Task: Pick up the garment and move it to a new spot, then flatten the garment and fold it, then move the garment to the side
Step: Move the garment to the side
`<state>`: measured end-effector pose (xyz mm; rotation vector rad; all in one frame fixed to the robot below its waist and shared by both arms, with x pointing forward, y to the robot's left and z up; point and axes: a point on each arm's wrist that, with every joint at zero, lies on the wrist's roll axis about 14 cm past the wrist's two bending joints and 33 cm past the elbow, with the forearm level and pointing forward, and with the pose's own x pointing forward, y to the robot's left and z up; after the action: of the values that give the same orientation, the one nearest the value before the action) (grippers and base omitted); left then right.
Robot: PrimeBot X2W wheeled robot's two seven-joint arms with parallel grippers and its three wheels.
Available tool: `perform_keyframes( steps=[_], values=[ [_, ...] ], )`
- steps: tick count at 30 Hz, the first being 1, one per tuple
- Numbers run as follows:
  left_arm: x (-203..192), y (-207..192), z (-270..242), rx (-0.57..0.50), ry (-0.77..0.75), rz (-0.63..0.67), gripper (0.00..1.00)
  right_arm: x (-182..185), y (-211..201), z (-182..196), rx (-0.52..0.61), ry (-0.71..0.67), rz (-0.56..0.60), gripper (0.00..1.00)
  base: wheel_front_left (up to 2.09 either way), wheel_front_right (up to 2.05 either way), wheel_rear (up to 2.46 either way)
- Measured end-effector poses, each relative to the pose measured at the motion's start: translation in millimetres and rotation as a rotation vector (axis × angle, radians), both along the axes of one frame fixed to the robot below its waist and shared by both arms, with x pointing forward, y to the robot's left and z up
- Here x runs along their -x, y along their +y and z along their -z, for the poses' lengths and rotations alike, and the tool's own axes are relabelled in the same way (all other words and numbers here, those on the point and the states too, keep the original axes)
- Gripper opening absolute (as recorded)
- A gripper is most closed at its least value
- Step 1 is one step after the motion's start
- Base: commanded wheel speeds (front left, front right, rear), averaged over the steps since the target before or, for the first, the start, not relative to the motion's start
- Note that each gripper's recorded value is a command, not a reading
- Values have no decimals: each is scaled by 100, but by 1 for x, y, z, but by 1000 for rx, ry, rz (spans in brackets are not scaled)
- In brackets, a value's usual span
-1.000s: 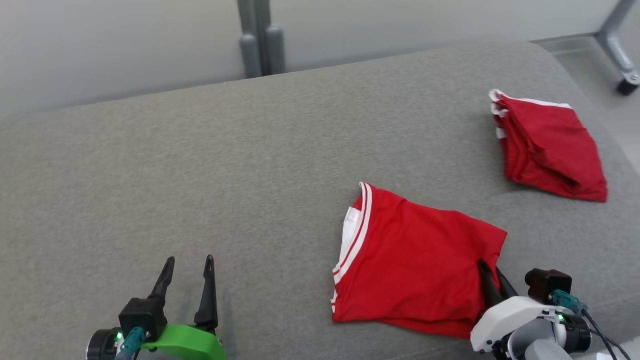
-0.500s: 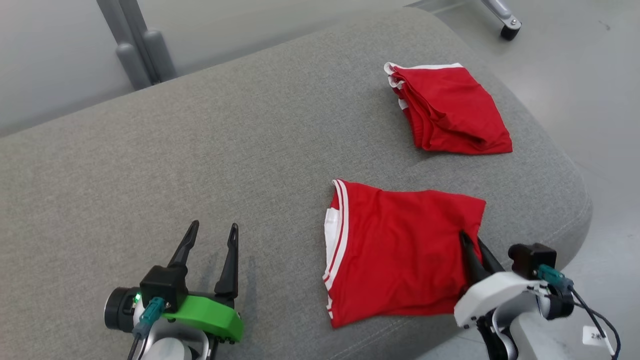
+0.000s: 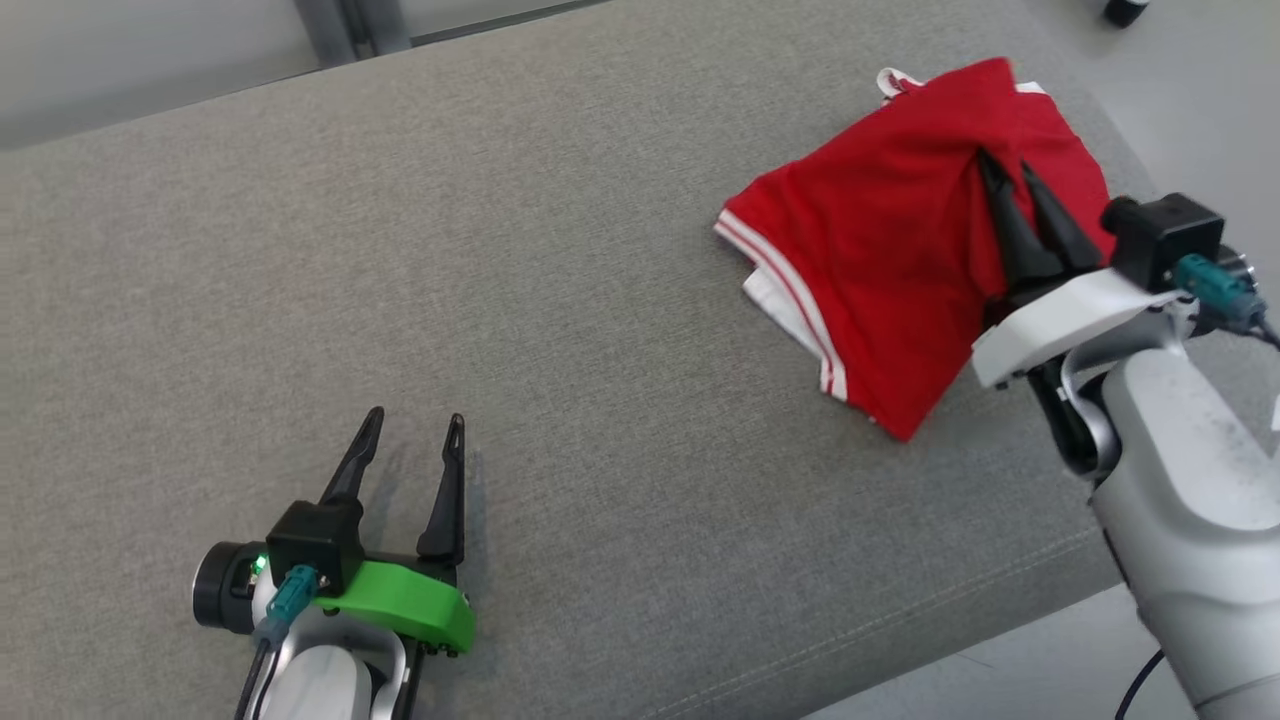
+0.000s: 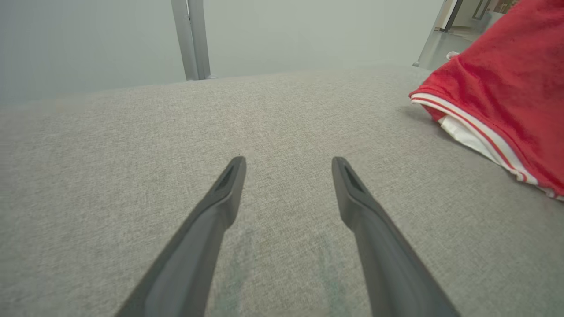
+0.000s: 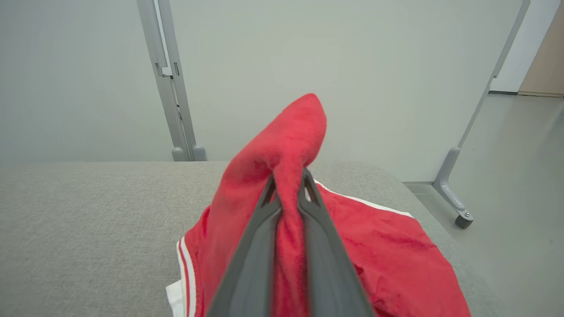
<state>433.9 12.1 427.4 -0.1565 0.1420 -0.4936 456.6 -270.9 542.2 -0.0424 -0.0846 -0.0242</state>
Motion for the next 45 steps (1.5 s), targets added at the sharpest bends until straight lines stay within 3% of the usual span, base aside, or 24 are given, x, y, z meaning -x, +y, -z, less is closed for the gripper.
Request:
perform_keyframes(
  steps=[11, 15, 19, 20, 21, 22, 26, 29, 37, 45],
  values=[
    [2, 25, 16, -17, 44, -64, 100, -38, -49, -46, 137, 5, 22, 0, 0, 0, 0],
    [2, 31, 21, -25, 56, -77, 100, -44, -79, -48, 170, 53, 86, 0, 0, 0, 0],
    [-2, 36, 22, -32, 53, -92, 100, -47, -104, -34, 276, 139, 137, 0, 0, 0, 0],
    [-3, 38, 24, -33, 56, -97, 100, -48, -112, -31, 292, 154, 159, 32, 0, 0, 0],
    [-3, 40, 25, -36, 60, -101, 100, -49, -120, -29, 317, 163, 180, 84, 0, 0, 0],
    [-2, 41, 27, -43, 64, -103, 100, -49, -129, -30, 337, 163, 206, 100, 0, 0, 0],
    [-1, 48, 32, -62, 73, -115, 100, -46, -159, -27, 385, 169, 304, 100, 0, 0, 0],
    [-3, 57, 29, -68, 64, -144, 100, -51, -151, -17, 365, 156, 309, 100, 0, 0, 0],
    [1, 79, 20, -94, 43, -224, 100, -58, -63, 7, 274, 94, 147, 100, 0, 0, 0],
    [10, 107, 8, -119, 24, -330, 100, -29, 25, 45, 138, 117, -40, 100, 0, 0, 0]
  ],
)
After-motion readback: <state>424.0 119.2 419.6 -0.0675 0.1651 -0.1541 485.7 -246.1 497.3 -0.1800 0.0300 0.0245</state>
